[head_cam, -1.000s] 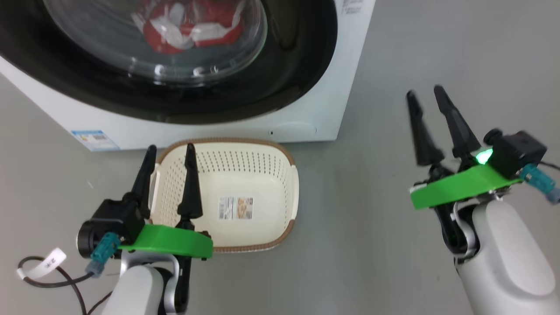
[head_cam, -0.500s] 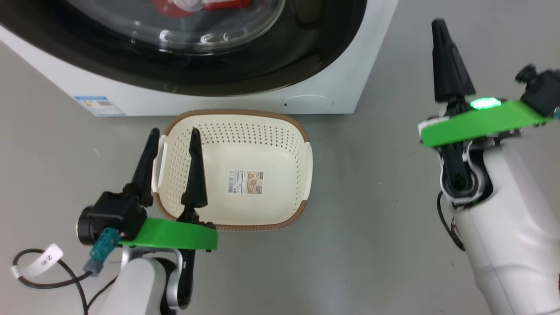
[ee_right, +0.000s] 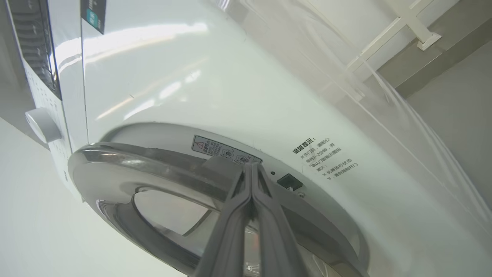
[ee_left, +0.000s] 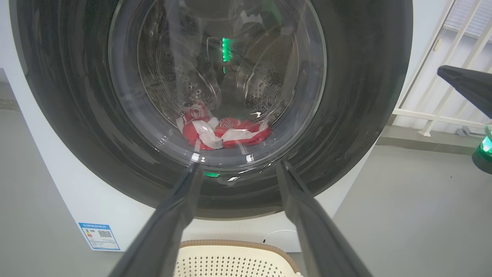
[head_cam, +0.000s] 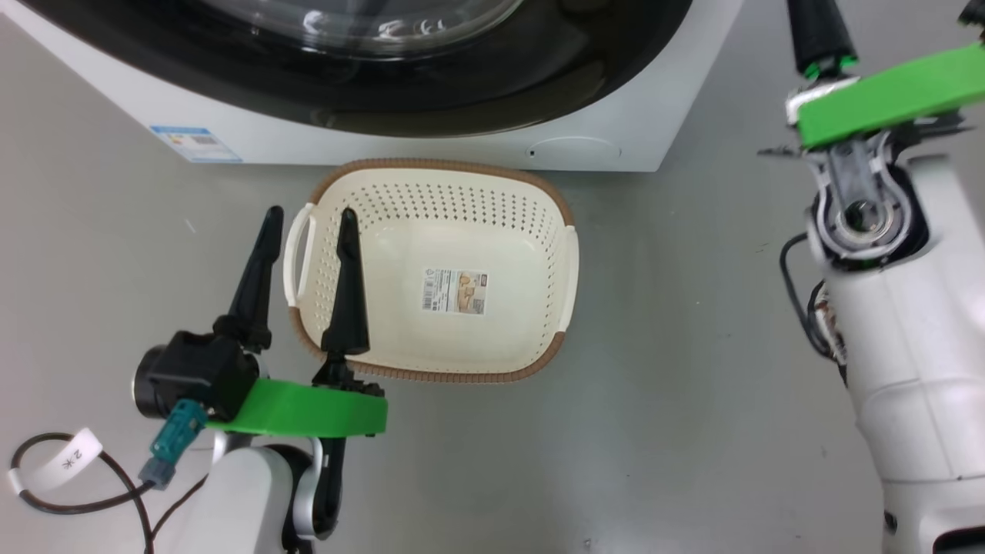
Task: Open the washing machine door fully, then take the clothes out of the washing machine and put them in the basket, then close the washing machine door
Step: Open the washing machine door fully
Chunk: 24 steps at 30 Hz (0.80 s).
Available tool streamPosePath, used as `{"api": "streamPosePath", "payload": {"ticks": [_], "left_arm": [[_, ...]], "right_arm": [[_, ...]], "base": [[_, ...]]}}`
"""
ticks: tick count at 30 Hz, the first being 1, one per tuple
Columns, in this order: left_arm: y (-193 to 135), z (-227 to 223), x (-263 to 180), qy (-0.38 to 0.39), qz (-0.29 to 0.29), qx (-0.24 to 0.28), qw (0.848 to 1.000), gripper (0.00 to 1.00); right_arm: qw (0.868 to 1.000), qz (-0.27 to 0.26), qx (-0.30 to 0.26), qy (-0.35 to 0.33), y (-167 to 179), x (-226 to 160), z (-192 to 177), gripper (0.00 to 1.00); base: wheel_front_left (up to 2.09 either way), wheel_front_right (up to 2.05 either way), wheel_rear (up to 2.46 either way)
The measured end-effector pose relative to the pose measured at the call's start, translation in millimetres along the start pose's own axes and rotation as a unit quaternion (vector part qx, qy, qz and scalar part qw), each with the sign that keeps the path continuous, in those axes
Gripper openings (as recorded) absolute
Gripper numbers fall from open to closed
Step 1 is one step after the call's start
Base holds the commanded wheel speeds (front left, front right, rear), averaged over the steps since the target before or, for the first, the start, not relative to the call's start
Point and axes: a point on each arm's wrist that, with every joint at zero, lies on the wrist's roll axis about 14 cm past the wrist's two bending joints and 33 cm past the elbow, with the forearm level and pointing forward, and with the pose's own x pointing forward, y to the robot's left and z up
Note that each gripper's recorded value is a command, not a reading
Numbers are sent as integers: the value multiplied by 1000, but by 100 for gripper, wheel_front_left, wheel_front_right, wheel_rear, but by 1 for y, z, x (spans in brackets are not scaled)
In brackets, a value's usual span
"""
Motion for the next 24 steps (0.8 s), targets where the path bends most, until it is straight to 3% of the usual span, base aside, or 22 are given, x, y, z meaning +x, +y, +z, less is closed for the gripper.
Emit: {"api": "streamPosePath", "payload": {"ticks": [14, 24], "left_arm": [[10, -2, 2, 0, 9, 6, 1000, 100], [15, -3, -1, 4, 14, 10, 1000, 100]], "right_arm": [[991, -7, 115, 74, -4, 36, -20, 0], [982, -27, 130, 133, -11, 53, -41, 0]], "base": [[0, 0, 0], [0, 0, 0]]}}
